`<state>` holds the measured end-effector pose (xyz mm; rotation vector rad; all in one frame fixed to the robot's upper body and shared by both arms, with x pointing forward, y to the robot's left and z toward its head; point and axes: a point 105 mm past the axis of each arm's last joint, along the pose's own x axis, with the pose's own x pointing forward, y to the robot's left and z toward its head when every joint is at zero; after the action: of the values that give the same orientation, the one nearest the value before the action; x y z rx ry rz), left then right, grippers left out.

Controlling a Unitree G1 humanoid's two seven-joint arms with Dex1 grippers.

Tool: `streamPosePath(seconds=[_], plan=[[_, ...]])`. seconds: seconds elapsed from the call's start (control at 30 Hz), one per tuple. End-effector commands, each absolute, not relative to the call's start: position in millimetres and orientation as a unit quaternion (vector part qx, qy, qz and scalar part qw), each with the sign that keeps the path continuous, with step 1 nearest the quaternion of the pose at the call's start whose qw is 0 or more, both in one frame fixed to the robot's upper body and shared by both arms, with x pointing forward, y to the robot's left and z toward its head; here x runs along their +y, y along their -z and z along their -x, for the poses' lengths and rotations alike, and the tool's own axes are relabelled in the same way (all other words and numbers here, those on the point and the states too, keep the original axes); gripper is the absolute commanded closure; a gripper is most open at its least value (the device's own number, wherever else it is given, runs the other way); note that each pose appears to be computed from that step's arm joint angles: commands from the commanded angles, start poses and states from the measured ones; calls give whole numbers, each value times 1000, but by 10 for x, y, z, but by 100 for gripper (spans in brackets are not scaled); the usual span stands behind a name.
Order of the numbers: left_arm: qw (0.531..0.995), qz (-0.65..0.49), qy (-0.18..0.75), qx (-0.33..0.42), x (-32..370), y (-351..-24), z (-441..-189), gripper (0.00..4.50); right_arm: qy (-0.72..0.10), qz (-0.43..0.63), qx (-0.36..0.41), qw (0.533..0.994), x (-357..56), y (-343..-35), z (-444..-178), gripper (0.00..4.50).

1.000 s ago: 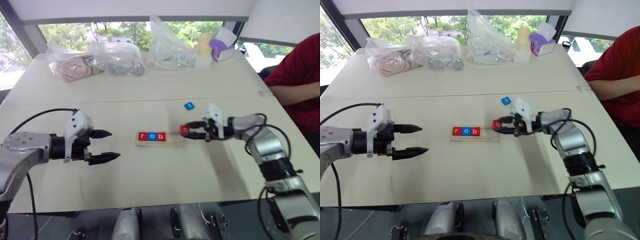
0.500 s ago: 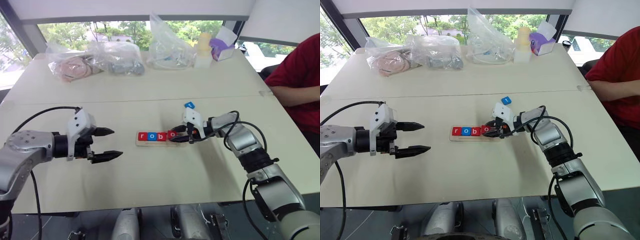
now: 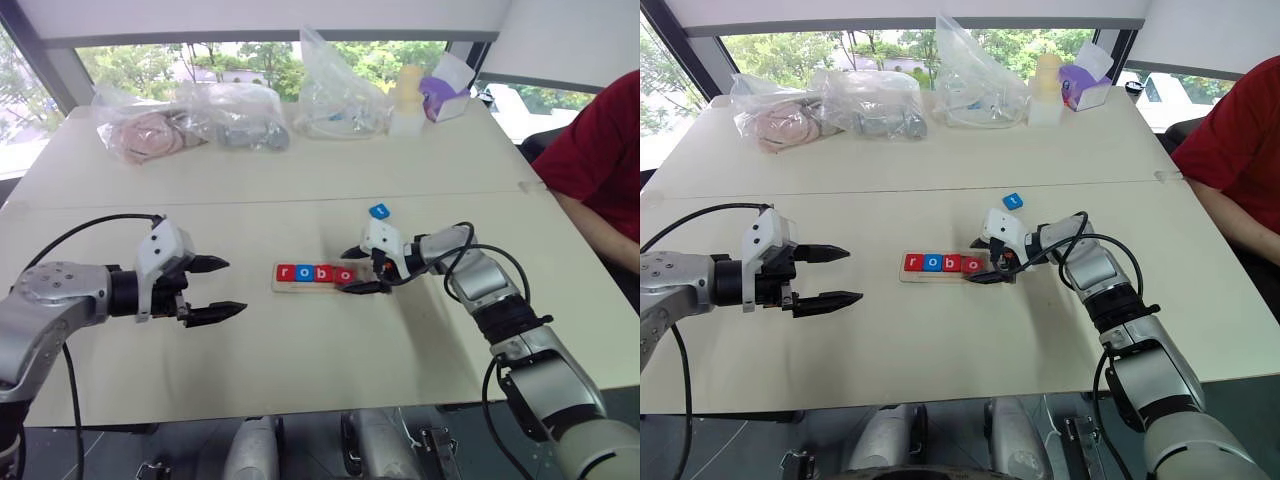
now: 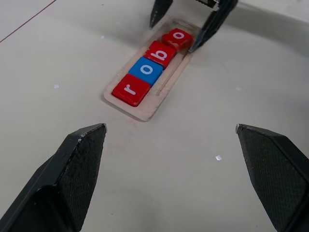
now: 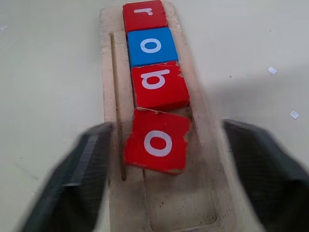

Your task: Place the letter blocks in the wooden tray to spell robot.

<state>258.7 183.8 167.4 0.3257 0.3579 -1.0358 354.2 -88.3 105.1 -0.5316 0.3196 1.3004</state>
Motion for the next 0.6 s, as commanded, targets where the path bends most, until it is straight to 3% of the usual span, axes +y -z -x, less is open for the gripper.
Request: streamPosePath(seconds=[0.03, 0.2, 0.6], plan=[[841, -162, 492, 157, 1809, -1727, -2602, 0, -586, 236, 110, 767, -847, -1265, -3630, 4], [842, -163, 491, 155, 1810, -1722, -2623, 0, -577, 229, 92, 778, -886, -1363, -3669, 4], [840, -168, 491, 155, 1795, -1701, -2655, 0, -595, 278, 96, 748, -908, -1200, -3572, 4]])
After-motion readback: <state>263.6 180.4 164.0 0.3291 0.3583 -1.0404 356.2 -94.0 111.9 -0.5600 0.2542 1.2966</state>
